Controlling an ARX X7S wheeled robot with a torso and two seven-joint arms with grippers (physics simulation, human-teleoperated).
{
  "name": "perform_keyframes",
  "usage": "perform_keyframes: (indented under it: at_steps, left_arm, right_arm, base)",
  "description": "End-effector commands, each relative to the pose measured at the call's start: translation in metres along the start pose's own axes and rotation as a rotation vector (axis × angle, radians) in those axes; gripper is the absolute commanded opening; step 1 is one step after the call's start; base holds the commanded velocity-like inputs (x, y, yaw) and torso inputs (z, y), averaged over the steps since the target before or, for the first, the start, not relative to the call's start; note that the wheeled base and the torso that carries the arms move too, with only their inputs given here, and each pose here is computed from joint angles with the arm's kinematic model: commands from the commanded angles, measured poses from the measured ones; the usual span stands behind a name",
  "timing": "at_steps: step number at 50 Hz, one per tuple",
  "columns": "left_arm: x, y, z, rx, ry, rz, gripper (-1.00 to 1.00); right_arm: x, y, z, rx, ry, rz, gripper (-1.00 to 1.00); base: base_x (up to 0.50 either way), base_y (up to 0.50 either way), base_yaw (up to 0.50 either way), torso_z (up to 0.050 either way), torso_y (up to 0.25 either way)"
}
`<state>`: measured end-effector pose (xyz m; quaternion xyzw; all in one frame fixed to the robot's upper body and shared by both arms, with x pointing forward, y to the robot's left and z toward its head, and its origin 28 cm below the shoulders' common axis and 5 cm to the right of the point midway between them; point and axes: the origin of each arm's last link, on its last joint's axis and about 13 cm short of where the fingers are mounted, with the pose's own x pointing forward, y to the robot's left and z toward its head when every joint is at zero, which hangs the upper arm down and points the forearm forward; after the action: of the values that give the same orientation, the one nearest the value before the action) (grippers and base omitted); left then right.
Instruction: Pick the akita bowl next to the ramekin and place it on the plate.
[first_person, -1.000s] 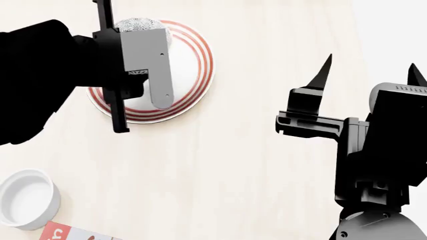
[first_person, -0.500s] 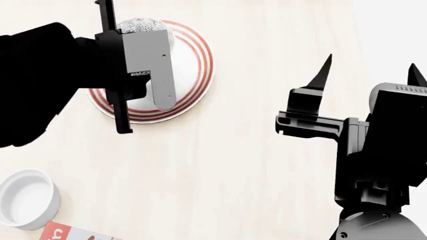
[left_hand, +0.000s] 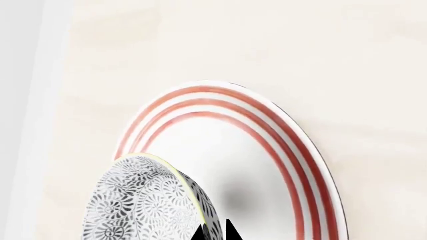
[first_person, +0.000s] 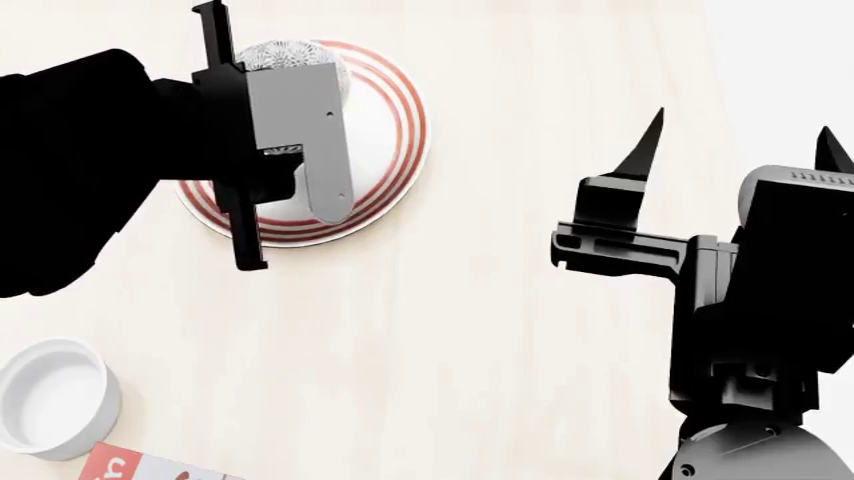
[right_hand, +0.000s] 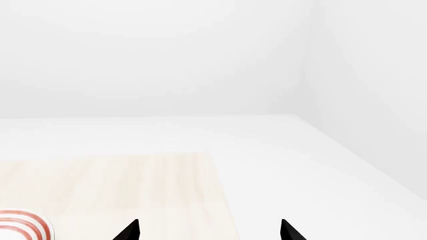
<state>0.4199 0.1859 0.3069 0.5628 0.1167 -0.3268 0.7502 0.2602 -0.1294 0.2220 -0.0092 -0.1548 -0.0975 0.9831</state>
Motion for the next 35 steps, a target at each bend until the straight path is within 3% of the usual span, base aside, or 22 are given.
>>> perform_keyframes:
  at_steps: [1,14,15,35]
  left_arm:
    - [-0.0009,0.0013,0.0019,0.008,-0.005,0.012,-1.0]
    - [-0.0009,0.0017,0.0021,0.013,-0.005,0.026,-1.0]
    - [-0.0007,0.0013,0.002,0.015,-0.004,0.024,1.0]
    - [0.0008,0.0004,0.0025,0.002,-0.016,0.039,1.0]
  right_arm:
    - [0.0,0.0,0.0,-0.001,0.0,0.0,1.0]
    - [0.0,0.0,0.0,0.0,0.0,0.0,1.0]
    - [0.0,0.0,0.0,0.0,0.0,0.0,1.0]
    - [0.0009,0.0,-0.0017,-0.001,0.002,0.0,1.0]
  base:
    - [0.0,0.0,0.0,0.0,0.0]
    - [0.0,0.0,0.0,0.0,0.001]
    - [0.0,0.0,0.0,0.0,0.0]
    - [0.0,0.0,0.0,0.0,0.0]
